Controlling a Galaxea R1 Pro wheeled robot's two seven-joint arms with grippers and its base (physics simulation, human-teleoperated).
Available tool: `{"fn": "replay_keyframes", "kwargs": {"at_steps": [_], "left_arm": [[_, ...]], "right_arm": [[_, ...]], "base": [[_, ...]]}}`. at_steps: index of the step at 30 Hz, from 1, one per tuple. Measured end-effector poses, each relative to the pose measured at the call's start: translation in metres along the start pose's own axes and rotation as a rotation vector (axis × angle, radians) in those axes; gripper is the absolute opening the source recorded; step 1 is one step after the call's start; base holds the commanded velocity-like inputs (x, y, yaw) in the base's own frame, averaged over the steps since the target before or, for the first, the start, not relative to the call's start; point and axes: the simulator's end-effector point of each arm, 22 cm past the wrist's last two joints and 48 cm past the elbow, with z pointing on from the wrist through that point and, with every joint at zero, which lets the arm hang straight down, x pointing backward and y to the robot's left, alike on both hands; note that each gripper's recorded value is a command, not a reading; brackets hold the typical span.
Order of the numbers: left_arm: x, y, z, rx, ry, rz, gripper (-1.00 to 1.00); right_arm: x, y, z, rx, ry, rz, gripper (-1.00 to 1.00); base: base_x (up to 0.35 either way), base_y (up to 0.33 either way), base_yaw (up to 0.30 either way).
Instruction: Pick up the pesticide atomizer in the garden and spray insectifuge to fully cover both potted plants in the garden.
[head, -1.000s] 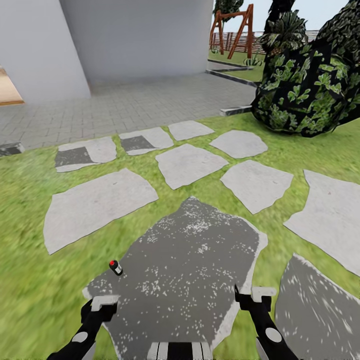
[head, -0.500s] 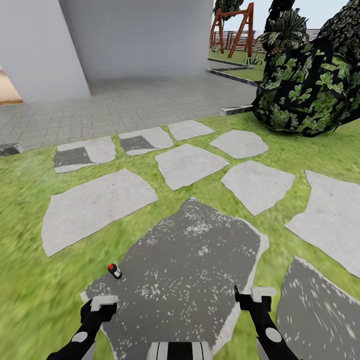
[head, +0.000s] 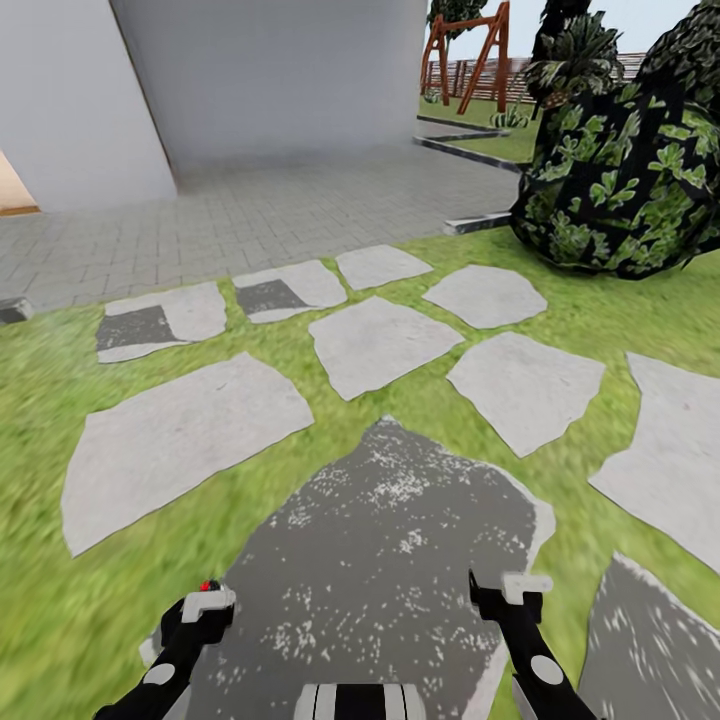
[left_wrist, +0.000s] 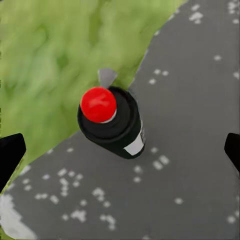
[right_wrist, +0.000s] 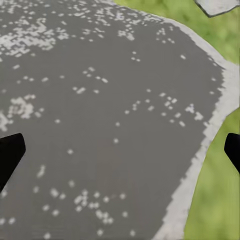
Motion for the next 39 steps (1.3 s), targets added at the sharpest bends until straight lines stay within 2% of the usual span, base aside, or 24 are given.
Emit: {"fn": "replay_keyframes", "kwargs": {"at_steps": [32,39], "left_arm": [[0.001,0.0,0.0,0.002,-0.003,0.002,1.0],[0.02,-0.002,-0.001,0.003,0.015,0.006,1.0]], "right_arm": [[0.0,0.0,0.0,0.0,-0.001,0.001,1.0],[0.016,0.001,0.003,-0.001,0.029,-0.003,1.0]], "base": [[0.033,0.024,0.0],[0.0,0.0,0.0]]}}
